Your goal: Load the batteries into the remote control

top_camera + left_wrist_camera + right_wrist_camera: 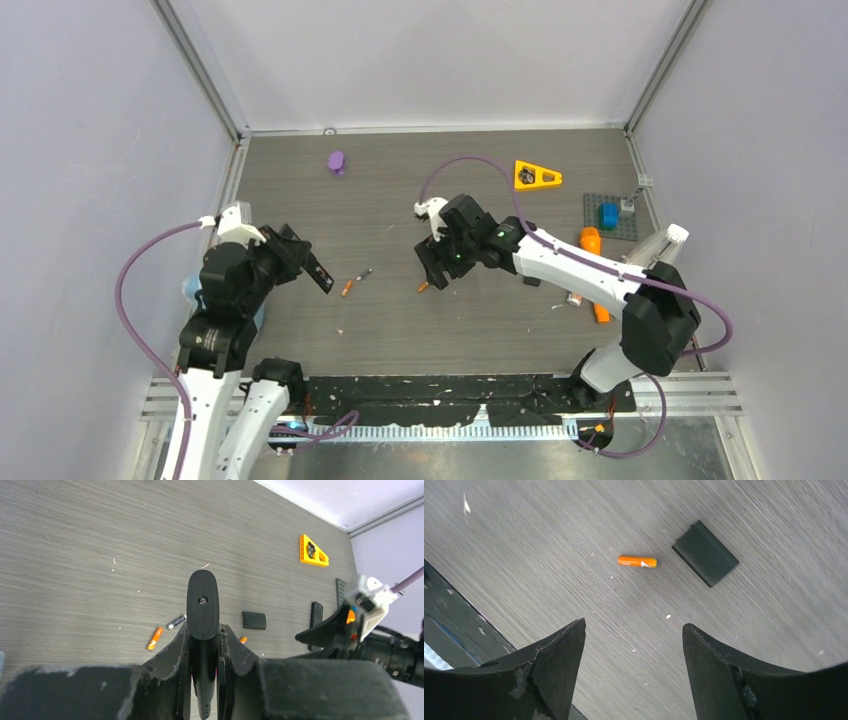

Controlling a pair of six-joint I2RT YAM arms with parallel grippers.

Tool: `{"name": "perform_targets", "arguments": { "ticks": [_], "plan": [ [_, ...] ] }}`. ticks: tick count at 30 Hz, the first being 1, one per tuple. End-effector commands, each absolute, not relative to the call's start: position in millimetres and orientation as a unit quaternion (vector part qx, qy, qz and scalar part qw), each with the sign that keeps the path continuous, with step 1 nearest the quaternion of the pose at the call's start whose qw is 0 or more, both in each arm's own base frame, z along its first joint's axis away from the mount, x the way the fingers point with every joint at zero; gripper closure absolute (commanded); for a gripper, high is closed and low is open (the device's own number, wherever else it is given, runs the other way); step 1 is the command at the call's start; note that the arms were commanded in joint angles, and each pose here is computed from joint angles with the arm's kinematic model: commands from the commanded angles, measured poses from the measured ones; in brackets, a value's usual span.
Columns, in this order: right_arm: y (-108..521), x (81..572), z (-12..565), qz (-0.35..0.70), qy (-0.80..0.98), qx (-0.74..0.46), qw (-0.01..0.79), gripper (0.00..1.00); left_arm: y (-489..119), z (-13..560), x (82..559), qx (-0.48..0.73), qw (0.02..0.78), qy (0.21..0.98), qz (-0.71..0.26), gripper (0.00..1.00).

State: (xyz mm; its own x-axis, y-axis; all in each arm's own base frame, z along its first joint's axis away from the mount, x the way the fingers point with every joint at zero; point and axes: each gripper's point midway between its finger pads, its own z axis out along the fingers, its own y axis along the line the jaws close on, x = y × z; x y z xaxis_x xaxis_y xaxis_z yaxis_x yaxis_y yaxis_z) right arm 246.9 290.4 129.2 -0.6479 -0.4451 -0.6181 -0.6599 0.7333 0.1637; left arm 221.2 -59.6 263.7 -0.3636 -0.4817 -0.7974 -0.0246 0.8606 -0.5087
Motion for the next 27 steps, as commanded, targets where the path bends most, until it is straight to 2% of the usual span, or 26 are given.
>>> {"name": "perform_targets", "arguments": {
  "ticks": [1,6,12,23,27],
  "plan": [
    [303.4,250.2,126.3,0.180,0.810,-0.483,0.279,0.25,-62.6,295.8,238.2,-0.148,0.572,0.776,-0.221,1.00],
    [310.7,267.1,102.0,0.147,0.779,-0.545,0.274,0.31,-66.9,292.6,250.1,-0.154,0.561,0.779,-0.233,1.00],
    [332.9,288.6,95.0,0.133,0.759,-0.570,0.285,0.33,-63.7,293.6,263.6,-0.166,0.554,0.780,-0.237,1.00],
    [344.6,277.0,53.6,0.116,0.735,-0.624,0.240,0.45,-47.2,297.3,279.6,-0.190,0.555,0.775,-0.233,1.00],
    [343.4,269.3,46.7,0.124,0.729,-0.633,0.229,0.46,-45.0,299.0,282.7,-0.191,0.558,0.774,-0.231,1.00]
  ]
}}
